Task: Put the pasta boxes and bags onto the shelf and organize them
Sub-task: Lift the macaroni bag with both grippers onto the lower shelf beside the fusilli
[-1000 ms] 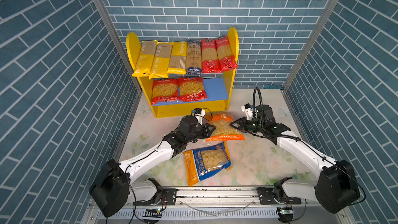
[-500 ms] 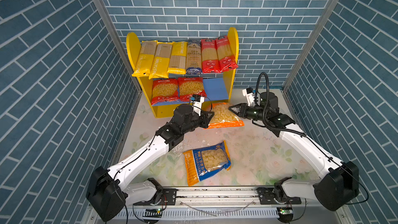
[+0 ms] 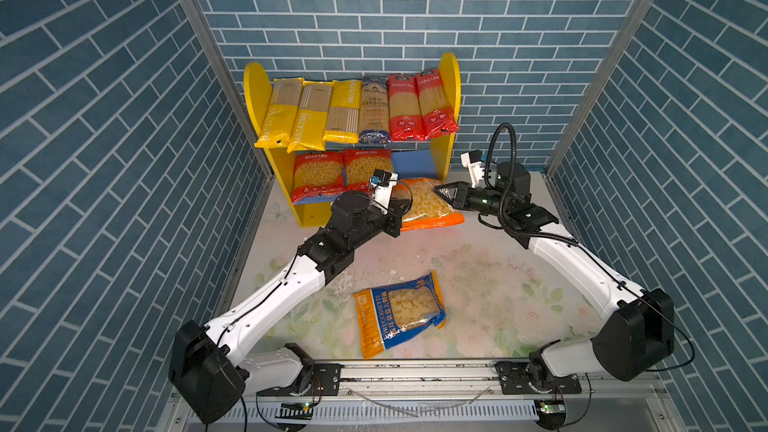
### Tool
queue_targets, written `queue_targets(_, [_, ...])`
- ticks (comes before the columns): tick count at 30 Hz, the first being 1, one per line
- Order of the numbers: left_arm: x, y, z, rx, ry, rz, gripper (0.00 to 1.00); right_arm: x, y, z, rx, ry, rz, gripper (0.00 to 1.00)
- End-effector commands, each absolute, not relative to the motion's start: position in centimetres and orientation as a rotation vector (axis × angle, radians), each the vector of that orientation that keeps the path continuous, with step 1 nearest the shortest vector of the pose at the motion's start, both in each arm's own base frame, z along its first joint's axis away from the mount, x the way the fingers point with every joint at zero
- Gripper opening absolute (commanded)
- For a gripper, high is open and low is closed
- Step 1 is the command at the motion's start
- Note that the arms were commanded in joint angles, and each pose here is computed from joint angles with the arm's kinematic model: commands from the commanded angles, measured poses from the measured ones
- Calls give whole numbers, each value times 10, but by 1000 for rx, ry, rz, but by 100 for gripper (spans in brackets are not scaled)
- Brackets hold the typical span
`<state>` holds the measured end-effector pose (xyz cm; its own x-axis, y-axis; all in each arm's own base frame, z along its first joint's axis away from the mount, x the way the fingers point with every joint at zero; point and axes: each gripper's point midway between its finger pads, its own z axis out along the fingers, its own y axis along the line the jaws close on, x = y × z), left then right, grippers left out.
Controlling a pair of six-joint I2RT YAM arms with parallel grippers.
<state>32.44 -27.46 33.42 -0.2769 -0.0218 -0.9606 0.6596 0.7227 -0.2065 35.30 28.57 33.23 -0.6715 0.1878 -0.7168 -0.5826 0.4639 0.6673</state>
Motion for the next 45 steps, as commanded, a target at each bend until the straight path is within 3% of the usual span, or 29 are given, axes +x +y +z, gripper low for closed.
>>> queue_targets(1, [319, -285, 390, 624, 1493, -674, 0, 375, 278, 410, -390, 1603, 1166, 0])
queue_targets(15, [368, -286, 391, 675, 1303, -305, 0, 433, 273, 399, -369, 1375, 881, 0])
queue_targets(22, [403, -290, 356, 709, 1313, -119, 0, 460, 273, 385, -330, 1328, 774, 0])
queue_targets(45, [504, -277, 293, 622, 1435, -4, 0, 534, 284, 321, -239, 1452, 559, 1])
